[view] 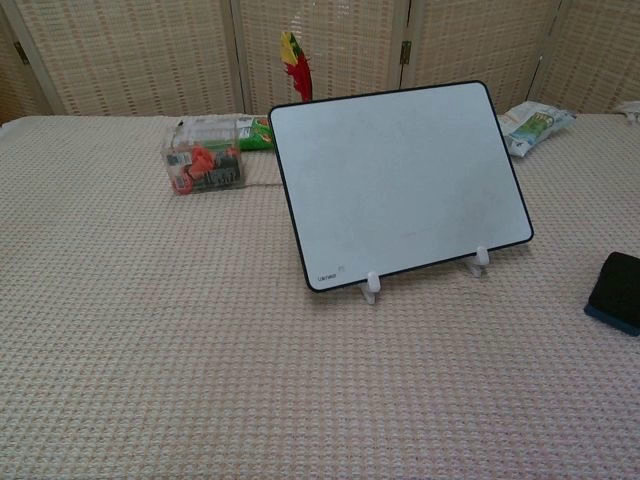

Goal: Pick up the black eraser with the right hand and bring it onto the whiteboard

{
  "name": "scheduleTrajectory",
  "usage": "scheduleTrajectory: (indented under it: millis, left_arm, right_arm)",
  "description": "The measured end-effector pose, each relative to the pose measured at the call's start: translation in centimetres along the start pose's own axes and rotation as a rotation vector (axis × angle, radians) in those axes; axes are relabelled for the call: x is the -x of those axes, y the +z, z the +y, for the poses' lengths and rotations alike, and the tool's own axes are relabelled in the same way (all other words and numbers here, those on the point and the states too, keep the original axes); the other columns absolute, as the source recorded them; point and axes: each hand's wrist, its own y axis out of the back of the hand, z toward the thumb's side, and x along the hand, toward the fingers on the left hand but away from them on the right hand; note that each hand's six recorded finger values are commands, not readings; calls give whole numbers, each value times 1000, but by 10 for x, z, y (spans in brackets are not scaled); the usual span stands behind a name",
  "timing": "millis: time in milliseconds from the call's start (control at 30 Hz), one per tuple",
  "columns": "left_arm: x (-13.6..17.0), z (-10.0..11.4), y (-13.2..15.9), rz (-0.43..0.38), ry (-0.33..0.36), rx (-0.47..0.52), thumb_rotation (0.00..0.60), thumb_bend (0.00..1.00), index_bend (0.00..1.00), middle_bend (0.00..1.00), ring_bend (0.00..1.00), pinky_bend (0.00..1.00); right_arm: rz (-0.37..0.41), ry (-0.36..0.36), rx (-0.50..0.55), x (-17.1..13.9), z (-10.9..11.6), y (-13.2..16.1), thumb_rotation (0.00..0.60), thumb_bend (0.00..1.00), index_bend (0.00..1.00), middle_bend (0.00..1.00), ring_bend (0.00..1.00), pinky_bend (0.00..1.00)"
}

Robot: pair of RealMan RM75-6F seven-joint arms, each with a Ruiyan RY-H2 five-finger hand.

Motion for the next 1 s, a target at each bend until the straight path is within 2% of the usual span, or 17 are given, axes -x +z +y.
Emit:
scheduleTrajectory:
  millis: [233,400,500,733,1000]
  left_arm:
    - [1,-4,6,-12,-21,-4,600,348,0,0,0,2]
    - [-1,-5,12,-32,-25,12,600,348,0,0,0,2]
    - [-2,-7,15,-45,-33,11,600,348,0,0,0,2]
    - [-3,-9,15,-38,-46,19,600,348,0,0,0,2]
    - [-4,-12,14,-36,-66,20,600,348,0,0,0,1]
  right_arm:
    - [5,24,-11,0,-4,1,600,353,0,0,0,0]
    - [47,37,-61,3,-5,5,600,353,1,0,0,0]
    - [83,59,-130,8,-6,8,600,353,43,0,0,0]
    - [153,141,-332,18,-6,14,600,353,211,0,0,0]
    - [203,295,-531,34,-27,22,600,353,272,0,0,0]
